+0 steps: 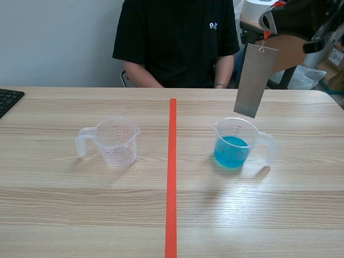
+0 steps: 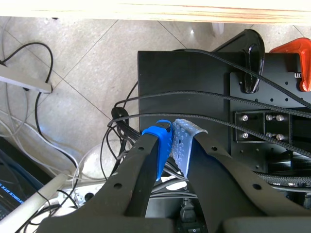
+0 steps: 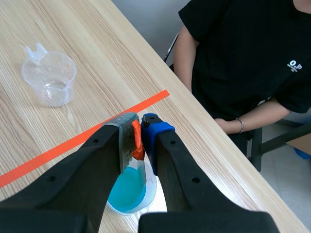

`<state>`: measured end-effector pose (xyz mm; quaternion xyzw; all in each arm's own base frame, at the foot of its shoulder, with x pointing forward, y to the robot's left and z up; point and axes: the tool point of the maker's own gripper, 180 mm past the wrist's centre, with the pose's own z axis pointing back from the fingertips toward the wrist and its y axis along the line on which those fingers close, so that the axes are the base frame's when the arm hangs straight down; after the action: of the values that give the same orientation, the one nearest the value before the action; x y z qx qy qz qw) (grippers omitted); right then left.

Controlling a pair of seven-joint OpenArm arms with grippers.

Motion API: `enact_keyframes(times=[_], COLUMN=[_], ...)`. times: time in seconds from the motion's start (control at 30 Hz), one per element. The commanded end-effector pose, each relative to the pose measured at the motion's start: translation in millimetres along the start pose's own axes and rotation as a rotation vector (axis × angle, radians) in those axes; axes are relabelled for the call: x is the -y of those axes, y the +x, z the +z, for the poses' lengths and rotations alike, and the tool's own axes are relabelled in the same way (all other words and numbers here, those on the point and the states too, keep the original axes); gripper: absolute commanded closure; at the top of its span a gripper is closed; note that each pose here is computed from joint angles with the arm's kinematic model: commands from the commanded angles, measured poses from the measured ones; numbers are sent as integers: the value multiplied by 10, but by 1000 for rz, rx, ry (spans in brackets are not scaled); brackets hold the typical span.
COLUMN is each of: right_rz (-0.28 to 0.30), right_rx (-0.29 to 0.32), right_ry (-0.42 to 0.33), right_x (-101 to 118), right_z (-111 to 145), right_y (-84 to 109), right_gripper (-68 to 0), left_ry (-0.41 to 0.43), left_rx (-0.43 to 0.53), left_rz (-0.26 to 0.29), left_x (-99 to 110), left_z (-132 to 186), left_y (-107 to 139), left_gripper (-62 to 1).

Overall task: Do the redox reaction experiment.
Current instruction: 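Move the plate over the blue solution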

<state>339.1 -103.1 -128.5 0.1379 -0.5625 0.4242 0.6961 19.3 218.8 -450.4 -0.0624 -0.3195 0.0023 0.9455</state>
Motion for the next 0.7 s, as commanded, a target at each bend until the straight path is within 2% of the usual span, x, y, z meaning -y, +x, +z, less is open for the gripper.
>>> enact_keyframes(times=[0.0,0.23,0.53,0.67], right_rz=[29,58,52,52], right_rx=[28,49,58,58], right_ry=[-26,-29,-30,-30], right_x=[98,135,143,144], right_z=[62,114,113,113], right_y=[115,173,179,177], right_gripper=[-15,-15,-15,-15], left_ry=[-5,-14,-13,-17], left_rx=[-3,-13,-11,-14], left_rz=[-3,-12,-11,-33], left_x=[-12,-24,-20,-68], left_z=[71,108,100,115], left_y=[-16,-40,-36,-15], left_gripper=[-47,-47,-47,-47])
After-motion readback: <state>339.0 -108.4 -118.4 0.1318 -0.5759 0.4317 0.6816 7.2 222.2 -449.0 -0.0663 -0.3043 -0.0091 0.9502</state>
